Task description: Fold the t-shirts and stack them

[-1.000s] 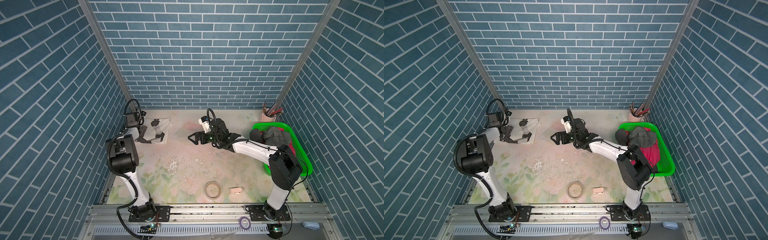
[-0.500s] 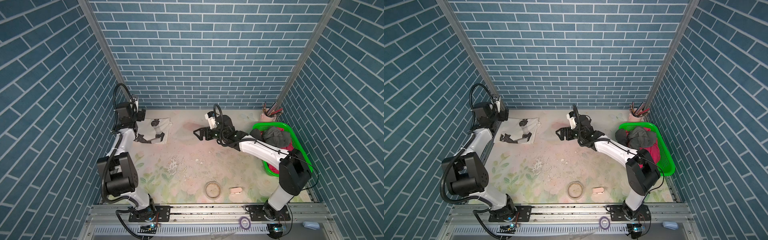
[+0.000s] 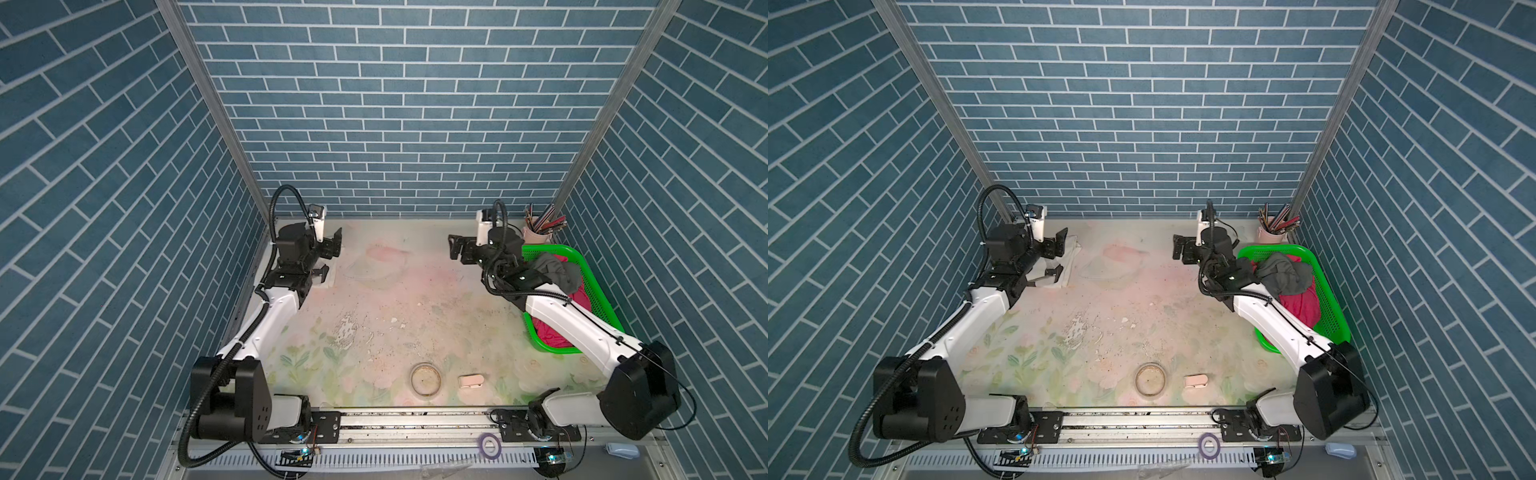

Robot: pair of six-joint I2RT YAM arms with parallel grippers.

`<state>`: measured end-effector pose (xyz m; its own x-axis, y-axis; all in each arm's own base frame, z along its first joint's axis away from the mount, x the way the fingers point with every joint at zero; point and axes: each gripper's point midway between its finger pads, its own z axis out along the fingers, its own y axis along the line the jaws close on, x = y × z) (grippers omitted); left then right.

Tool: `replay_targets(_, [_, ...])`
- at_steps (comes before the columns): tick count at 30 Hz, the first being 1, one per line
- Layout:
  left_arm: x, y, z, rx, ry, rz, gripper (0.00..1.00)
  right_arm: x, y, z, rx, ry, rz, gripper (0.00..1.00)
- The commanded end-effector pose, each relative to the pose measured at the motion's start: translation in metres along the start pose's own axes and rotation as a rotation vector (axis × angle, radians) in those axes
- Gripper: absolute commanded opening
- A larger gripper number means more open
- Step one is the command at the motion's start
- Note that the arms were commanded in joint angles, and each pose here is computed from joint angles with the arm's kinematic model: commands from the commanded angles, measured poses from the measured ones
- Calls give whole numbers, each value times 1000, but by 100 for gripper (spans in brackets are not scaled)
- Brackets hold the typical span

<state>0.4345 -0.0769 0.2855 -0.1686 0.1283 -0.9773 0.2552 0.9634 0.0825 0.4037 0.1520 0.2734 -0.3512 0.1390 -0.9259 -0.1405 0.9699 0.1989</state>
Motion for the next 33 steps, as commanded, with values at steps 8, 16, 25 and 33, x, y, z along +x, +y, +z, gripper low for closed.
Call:
replay_targets(8, [19,-57,-26,124,-48,-133,89,40,-133,-46,428,12,-31,99])
replay_targets(16, [65,-13,-44,-156,-24,-78,89,87,-167,-58,543,-88,-169,99])
replay_targets(25, [135,46,-61,-437,43,-153,89,117,-181,-70,558,-215,-277,99])
replay_targets(33, [171,77,-53,-441,75,-212,89,118,-177,-76,521,-285,-288,99])
